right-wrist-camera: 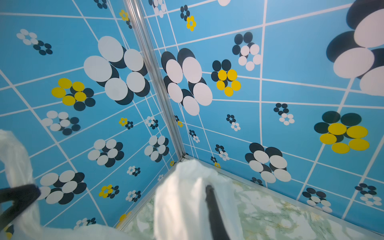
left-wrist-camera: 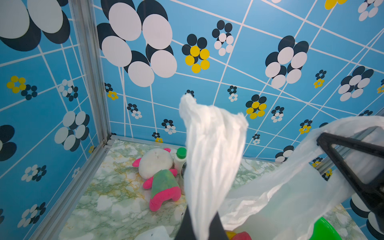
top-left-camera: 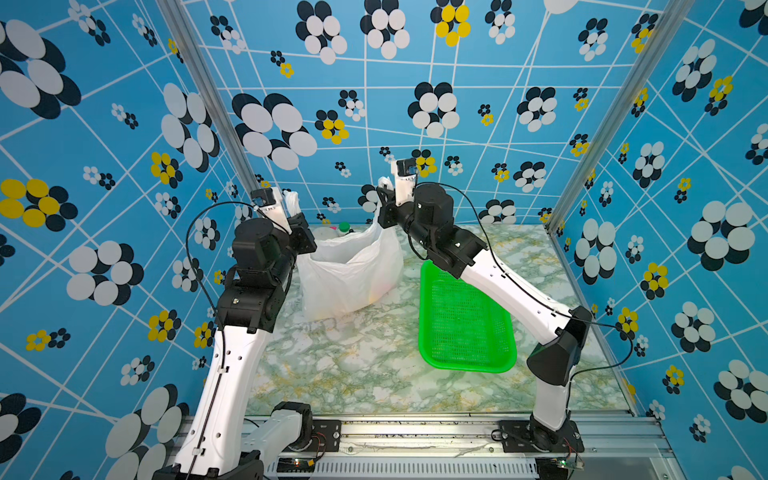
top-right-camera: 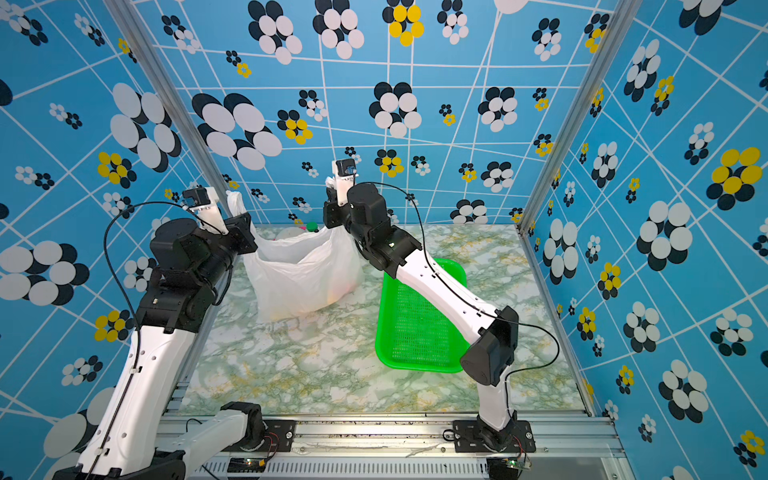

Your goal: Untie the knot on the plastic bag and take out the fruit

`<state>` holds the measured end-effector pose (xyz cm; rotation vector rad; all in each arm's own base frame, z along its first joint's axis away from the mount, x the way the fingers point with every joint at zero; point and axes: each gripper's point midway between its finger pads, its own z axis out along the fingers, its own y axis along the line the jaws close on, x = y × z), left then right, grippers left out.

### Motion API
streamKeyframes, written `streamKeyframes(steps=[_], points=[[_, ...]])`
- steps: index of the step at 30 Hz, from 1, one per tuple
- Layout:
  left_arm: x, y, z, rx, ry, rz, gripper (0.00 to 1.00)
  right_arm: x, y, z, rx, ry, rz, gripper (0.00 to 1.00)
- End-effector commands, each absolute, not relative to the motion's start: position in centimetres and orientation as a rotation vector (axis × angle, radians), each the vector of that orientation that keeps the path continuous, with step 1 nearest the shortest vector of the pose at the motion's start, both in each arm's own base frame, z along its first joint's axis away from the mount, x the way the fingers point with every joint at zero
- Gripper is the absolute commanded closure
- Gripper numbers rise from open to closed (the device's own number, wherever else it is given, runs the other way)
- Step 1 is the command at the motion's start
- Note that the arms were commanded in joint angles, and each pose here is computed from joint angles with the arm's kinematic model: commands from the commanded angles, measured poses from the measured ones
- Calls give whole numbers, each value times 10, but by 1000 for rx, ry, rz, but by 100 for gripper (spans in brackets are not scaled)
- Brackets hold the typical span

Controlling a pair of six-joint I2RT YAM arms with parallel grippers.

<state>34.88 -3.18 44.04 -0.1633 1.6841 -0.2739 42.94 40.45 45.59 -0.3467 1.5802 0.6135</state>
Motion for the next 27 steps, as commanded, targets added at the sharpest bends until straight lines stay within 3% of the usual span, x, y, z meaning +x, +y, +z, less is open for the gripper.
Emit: streamKeyframes(steps=[1, 5, 12, 15, 16, 18, 20, 21, 23, 27], points=[[346, -31, 406, -195, 1722, -301, 100, 429, 416, 433, -378, 1631, 661, 100], [328, -33, 353, -245, 1751, -368, 100, 418, 413, 382, -380, 1697, 679, 100], [281, -61, 305, -210, 1839, -536, 100, 364, 376, 298, -377, 1799, 585, 100], [264, -71, 290, -189, 1878, -553, 100, 341, 350, 278, -355, 1830, 526, 90], [260, -73, 288, -178, 1894, -550, 92, 336, 343, 274, -342, 1834, 519, 85], [254, -75, 286, -154, 1924, -528, 60, 326, 327, 268, -322, 1852, 507, 67], [252, -73, 292, -140, 1931, -491, 29, 318, 319, 268, -325, 1856, 498, 57], [253, -70, 298, -140, 1922, -461, 19, 315, 316, 270, -328, 1857, 487, 53], [254, -62, 312, -148, 1894, -404, 10, 308, 313, 277, -343, 1844, 469, 50], [251, -67, 361, -50, 1828, -360, 6, 286, 306, 299, -377, 1791, 437, 45]])
